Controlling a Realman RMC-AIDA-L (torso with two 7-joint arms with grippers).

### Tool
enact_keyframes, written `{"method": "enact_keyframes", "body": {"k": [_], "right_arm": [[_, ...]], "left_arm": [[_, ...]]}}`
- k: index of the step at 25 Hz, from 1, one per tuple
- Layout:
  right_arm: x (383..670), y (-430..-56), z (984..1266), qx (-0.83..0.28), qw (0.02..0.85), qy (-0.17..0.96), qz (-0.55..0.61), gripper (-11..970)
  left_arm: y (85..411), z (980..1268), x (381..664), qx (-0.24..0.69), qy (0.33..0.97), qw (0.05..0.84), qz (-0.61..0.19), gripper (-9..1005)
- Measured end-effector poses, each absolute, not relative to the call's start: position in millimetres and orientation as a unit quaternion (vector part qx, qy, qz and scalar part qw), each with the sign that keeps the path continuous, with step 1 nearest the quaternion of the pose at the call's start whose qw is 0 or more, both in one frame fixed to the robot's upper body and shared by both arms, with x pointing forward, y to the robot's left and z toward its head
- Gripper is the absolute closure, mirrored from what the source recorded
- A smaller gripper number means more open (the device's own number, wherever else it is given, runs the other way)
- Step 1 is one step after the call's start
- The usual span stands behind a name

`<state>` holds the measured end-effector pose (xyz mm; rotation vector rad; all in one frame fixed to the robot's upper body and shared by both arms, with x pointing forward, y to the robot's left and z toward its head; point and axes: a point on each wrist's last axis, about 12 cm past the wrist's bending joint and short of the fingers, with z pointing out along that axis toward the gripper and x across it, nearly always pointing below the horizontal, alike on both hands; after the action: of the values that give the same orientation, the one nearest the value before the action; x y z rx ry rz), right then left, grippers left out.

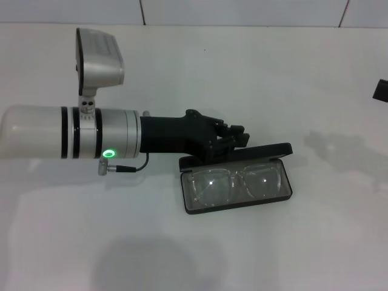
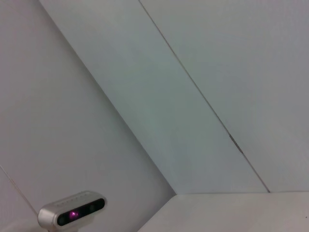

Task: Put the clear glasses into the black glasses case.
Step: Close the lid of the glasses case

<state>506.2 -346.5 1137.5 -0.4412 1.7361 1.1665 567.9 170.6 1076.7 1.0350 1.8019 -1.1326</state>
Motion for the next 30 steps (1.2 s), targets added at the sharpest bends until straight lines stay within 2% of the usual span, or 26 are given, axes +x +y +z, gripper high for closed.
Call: {"method": "enact_keyframes", "body": {"k": [19, 30], "right_arm": [[510, -341, 1135, -0.184, 0.479, 0.706, 0.488, 757], [510, -342, 1131, -0.176, 0.482, 0.706, 0.488, 749]], "left_arm": [[155, 1066, 567, 0.426, 0.719, 0.357, -0.418, 831], [146, 1061, 554, 0.476, 0.702, 0.320, -0.422, 833]]}}
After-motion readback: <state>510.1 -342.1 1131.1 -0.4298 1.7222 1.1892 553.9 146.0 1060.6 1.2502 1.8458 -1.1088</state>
